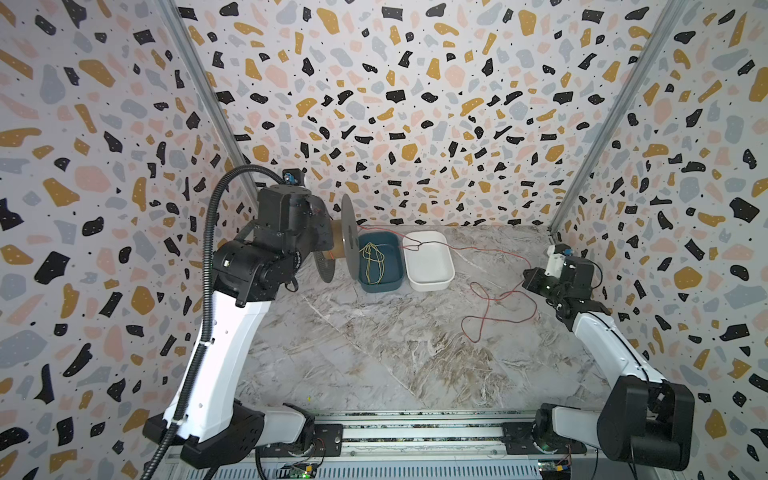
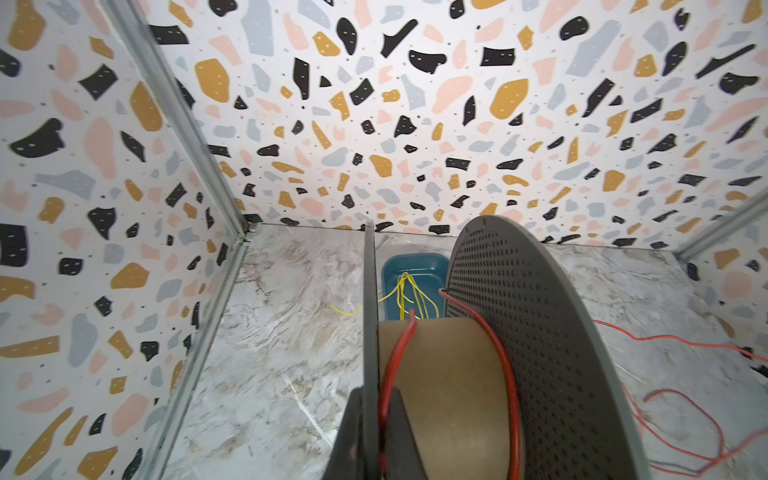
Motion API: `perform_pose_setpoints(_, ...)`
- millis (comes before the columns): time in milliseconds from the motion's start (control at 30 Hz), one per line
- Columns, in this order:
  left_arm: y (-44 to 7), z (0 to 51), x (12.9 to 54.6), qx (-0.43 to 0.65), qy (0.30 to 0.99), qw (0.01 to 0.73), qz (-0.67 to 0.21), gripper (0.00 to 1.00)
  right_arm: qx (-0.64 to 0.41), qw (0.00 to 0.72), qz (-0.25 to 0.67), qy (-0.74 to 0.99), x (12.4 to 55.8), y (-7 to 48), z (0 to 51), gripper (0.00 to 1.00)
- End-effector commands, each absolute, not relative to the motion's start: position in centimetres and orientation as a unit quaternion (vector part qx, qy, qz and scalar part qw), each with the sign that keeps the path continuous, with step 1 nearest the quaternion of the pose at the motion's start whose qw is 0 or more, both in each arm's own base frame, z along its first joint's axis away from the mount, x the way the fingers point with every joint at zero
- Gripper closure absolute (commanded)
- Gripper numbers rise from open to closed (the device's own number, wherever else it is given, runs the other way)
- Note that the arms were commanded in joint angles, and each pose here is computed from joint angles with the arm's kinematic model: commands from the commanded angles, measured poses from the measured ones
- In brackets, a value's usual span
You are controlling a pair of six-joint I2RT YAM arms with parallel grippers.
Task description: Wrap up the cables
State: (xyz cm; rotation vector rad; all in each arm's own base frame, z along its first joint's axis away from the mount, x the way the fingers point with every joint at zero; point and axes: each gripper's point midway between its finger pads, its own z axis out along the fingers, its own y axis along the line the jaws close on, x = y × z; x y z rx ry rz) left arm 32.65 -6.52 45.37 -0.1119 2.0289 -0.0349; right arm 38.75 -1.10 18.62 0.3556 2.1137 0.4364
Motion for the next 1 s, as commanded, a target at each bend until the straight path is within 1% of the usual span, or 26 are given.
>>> perform_pose_setpoints(0,-4.3,47.6,33.3,-0.087,0.822,0.563,0.01,1.0,0.203,0.432,0.149,0.866,37.4,-4.5,16.6,1.0)
perform_pose_setpoints(133,-4.8,47.3,33.9,-0.083,0.825,0.559,-0.004,1.0,0.23,0.417,0.113,0.872,36.5,-6.7,14.8,1.0)
perform_pose_setpoints(200,-5.6,47.3,33.9,-0.075,0.825,0.559,-0.029,1.0,0.234,0.412,0.107,0.874,36.4,-7.1,14.5,1.0)
perform_pose_setpoints(233,-6.1,47.1,33.9,-0.069,0.825,0.559,-0.043,1.0,0.229,0.415,0.11,0.874,36.5,-7.0,14.8,0.98)
perform_pose_setpoints(333,-8.0,46.4,33.9,-0.045,0.828,0.551,-0.092,1.0,0.214,0.425,0.131,0.87,36.6,-6.2,15.3,0.77)
perform_pose_setpoints(400,-8.9,45.9,33.7,-0.035,0.83,0.545,-0.116,1.0,0.198,0.428,0.15,0.869,36.8,-5.4,15.6,0.66)
perform_pose_setpoints(533,-10.2,45.7,33.1,-0.019,0.826,0.541,-0.156,1.0,0.151,0.434,0.142,0.877,36.8,-3.3,16.7,0.39)
perform_pose_setpoints(567,-10.4,45.8,32.9,-0.016,0.824,0.541,-0.164,1.0,0.141,0.44,0.139,0.876,36.8,-2.7,17.2,0.34)
perform_pose_setpoints(700,-11.6,46.6,32.0,-0.002,0.813,0.543,-0.209,1.0,0.07,0.474,0.168,0.862,36.9,1.1,20.0,0.25)
perform_pose_setpoints(833,-13.1,47.2,30.9,0.02,0.801,0.54,-0.258,1.0,-0.024,0.512,0.213,0.832,36.5,5.9,22.7,0.23)
perform_pose_setpoints(967,-13.8,47.7,30.0,0.036,0.793,0.539,-0.281,1.0,-0.114,0.549,0.243,0.791,35.6,10.9,25.0,0.19)
